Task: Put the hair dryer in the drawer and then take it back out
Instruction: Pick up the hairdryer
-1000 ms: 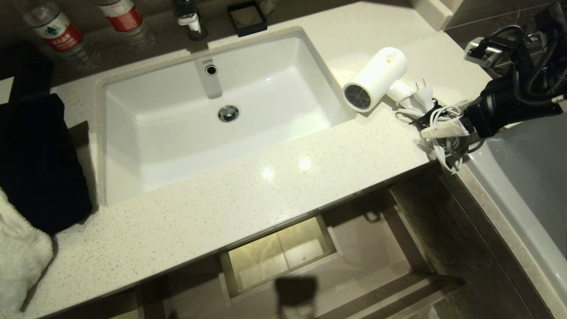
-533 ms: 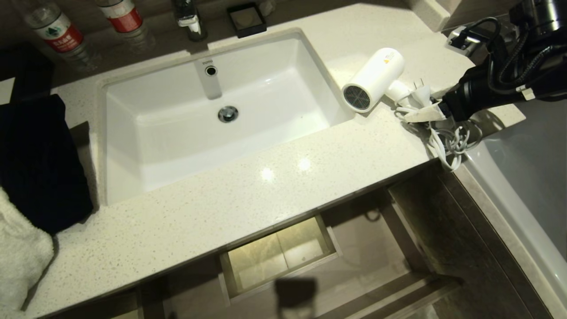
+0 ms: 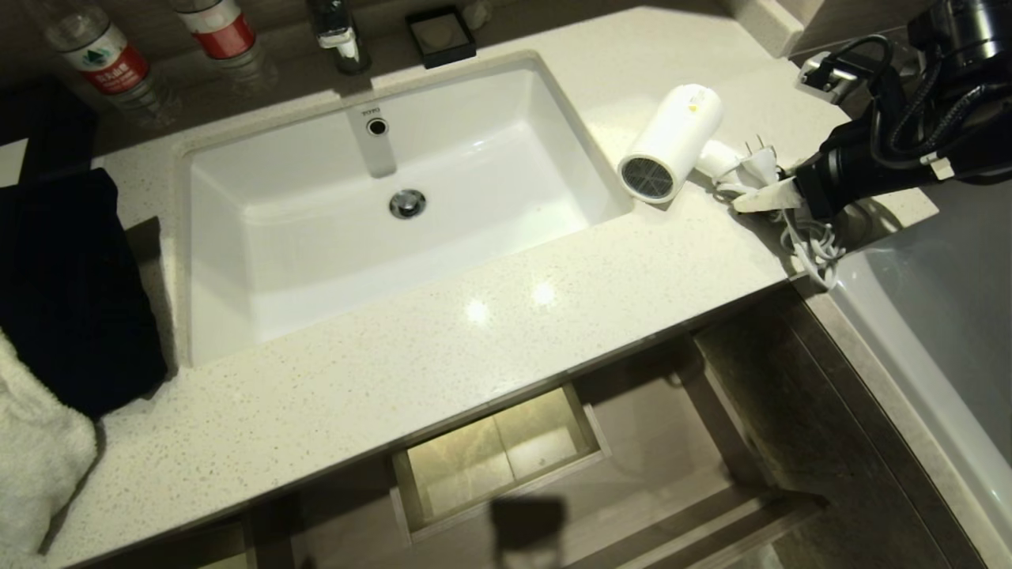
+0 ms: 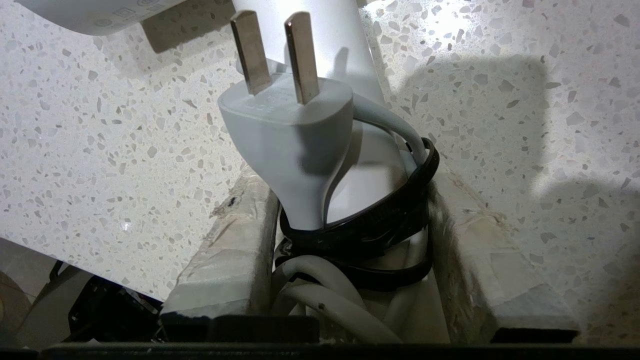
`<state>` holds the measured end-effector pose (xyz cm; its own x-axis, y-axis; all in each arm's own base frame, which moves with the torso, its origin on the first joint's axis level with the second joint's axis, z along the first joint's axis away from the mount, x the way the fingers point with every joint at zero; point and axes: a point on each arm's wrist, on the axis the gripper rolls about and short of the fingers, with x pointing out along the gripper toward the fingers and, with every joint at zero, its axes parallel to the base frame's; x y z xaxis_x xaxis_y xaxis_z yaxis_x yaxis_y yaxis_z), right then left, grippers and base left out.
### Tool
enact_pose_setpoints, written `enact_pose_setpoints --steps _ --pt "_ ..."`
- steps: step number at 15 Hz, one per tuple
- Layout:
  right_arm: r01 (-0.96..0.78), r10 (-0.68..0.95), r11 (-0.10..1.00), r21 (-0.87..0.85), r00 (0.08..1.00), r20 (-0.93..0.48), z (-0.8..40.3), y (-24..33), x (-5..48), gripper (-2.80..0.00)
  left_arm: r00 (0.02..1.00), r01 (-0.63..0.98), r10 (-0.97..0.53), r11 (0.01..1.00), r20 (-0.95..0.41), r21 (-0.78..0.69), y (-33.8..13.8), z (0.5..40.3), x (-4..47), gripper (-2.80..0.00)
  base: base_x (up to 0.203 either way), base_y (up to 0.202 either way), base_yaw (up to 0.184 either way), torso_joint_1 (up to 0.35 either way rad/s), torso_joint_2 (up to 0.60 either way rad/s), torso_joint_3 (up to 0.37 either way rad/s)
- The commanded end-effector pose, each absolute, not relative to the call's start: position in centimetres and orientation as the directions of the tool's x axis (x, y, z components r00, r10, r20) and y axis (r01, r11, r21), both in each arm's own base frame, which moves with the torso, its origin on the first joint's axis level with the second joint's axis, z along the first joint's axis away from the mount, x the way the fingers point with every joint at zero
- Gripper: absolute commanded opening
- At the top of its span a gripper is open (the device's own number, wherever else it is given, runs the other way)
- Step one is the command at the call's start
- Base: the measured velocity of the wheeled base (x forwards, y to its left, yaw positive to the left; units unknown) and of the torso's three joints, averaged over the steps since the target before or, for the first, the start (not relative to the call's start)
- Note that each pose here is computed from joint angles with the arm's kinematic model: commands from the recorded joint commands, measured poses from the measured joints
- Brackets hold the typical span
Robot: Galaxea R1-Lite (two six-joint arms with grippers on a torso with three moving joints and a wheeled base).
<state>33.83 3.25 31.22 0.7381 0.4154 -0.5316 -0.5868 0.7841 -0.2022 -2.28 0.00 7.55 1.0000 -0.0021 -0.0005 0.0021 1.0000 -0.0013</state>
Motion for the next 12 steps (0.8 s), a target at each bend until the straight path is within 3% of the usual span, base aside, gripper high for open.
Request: enact_pose_setpoints --steps 1,12 --pt "-0.580 0.416 0.786 -0.215 0.752 -0.511 32.2 3.2 33.0 -2.80 1.000 0.002 -0.002 1.000 0.000 -0.002 0.0 7.5 -2.3 -2.80 0.000 0.000 0.000 0.000 0.00 0.000" --pt "-0.484 0.330 0.828 -0.284 0.829 -0.451 35.3 2.0 29.3 -2.80 1.000 0.002 -0.002 1.000 -0.001 -0.002 0.0 7.5 -2.3 -2.80 0.000 0.000 0.000 0.000 0.00 0.000"
